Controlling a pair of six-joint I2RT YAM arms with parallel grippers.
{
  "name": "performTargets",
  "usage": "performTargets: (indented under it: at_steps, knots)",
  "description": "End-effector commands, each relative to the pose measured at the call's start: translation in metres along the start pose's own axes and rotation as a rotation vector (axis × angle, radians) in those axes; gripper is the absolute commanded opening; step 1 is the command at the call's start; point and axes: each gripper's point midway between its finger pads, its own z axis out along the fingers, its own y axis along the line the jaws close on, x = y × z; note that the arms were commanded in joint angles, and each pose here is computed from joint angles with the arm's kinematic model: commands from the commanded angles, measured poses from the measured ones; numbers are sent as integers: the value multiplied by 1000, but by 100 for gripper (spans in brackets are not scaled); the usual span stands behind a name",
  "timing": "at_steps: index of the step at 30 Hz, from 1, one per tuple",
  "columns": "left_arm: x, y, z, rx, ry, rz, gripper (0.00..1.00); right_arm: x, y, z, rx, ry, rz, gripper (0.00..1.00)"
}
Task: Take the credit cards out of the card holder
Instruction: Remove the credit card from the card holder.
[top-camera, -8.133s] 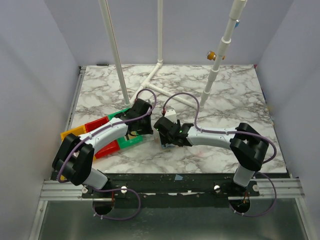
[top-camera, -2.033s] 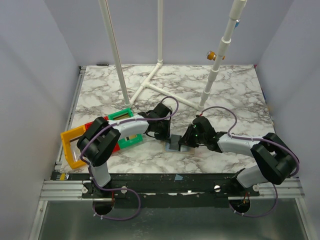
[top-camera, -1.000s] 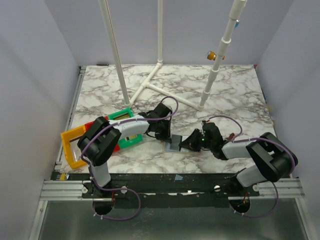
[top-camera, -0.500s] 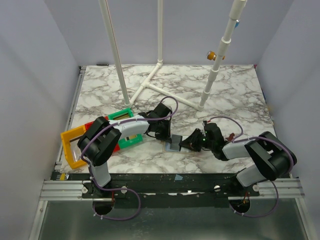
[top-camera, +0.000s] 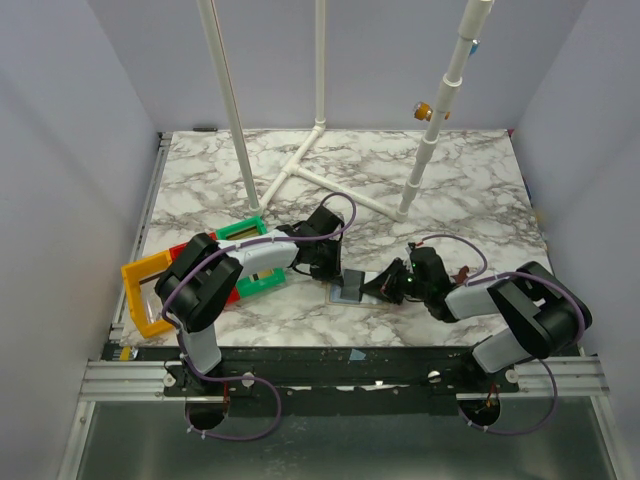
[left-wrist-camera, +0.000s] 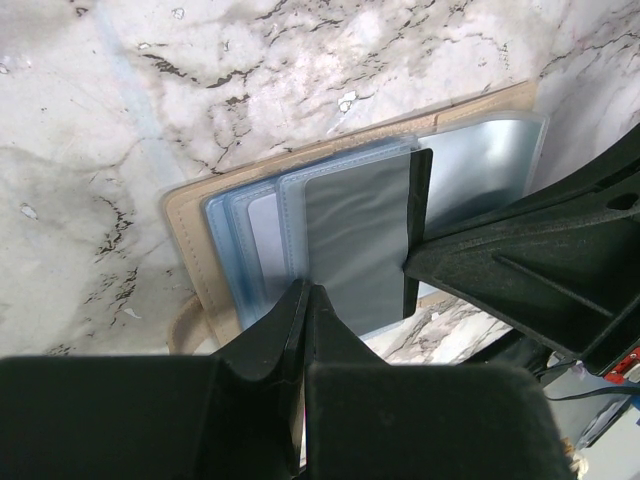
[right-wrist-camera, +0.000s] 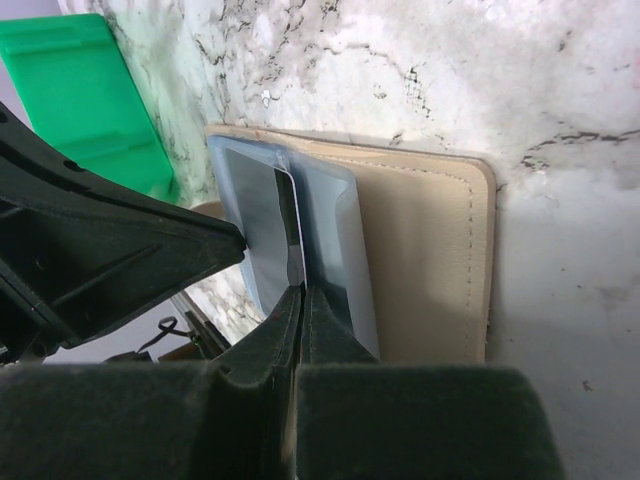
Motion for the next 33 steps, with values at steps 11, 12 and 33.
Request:
performTargets:
  at_steps: [11, 12, 33]
  knots:
    - [23, 40, 12, -122, 59, -25, 0, -4, -12, -3, 20, -18, -1, 0]
    - [22, 41, 12, -125, 57, -27, 0, -4, -12, -4, 23, -20, -5, 1]
    - [20, 45, 11, -140, 54, -35, 0, -12, -21, -20, 103, -76, -72, 1]
